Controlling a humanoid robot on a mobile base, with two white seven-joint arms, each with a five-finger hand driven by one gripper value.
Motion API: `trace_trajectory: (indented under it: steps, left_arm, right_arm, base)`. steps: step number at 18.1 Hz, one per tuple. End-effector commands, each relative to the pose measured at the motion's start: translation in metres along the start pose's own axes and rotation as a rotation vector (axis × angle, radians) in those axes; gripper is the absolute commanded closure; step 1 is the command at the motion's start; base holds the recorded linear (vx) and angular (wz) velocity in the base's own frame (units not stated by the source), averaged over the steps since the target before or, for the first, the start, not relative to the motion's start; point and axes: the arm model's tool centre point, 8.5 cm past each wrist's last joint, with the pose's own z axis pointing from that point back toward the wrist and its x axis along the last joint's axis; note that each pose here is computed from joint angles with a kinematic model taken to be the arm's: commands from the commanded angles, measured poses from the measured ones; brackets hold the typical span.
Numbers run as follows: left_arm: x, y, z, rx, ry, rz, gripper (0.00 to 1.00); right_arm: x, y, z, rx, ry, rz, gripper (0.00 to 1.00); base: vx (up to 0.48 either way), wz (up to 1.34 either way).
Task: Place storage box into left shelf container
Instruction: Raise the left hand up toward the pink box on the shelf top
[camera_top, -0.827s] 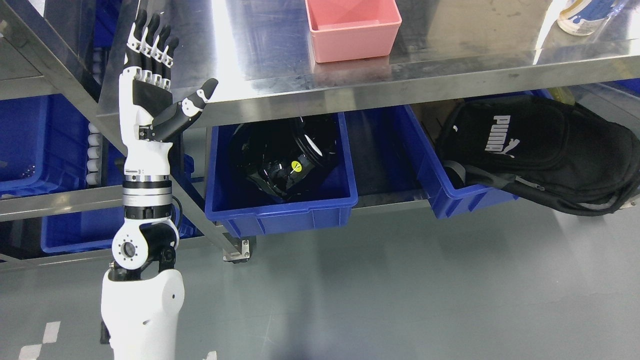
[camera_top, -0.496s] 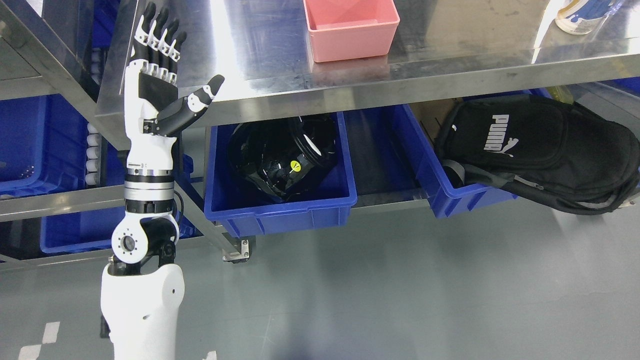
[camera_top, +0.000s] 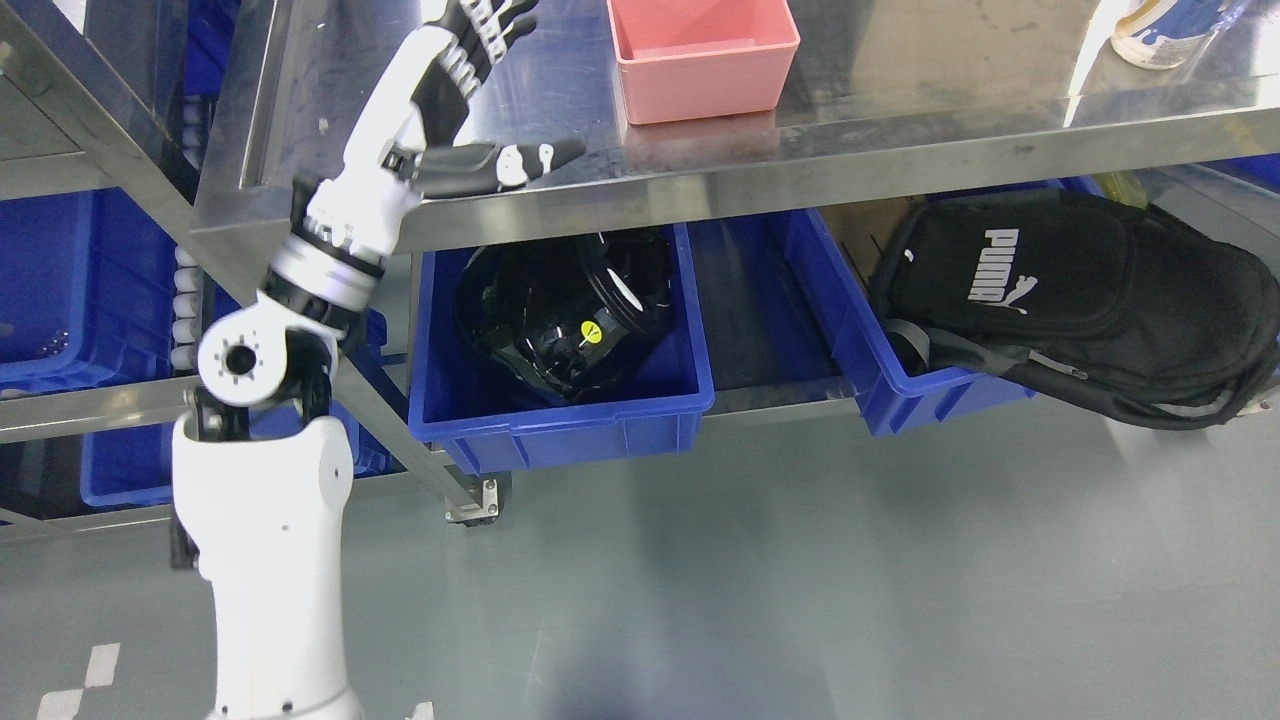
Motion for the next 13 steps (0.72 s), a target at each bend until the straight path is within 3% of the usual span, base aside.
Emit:
trace_trajectory:
  steps: [1,6,10,13]
  left_arm:
    - [0.002,0.013,-0.058,-0.198,0.168,-0.234,0.00]
    - [0.000,-0.012,-0.112,-0.397,0.321,-0.331,0.01]
    - [-0.012,-0.034,-0.125,-0.513,0.405,-0.318,0.01]
    - [-0.020,-0.027,-0.129,-0.511,0.493,-0.356,0.02]
  right_arm:
    - [0.009,-0.011,0.000,-0.018,-0.021,-0.020,0.00]
    - [0.010,-0.011,-0.001,-0.018,-0.023,-0.020,0.00]
    - [0.010,-0.011,-0.001,-0.016,-0.023,-0.022,0.00]
    - [0.010,-0.011,-0.001,-0.016,-0.023,-0.020,0.00]
  base:
    - [0.000,0.00]
    - [0.000,0.00]
    - [0.000,0.00]
    - [0.000,0.00]
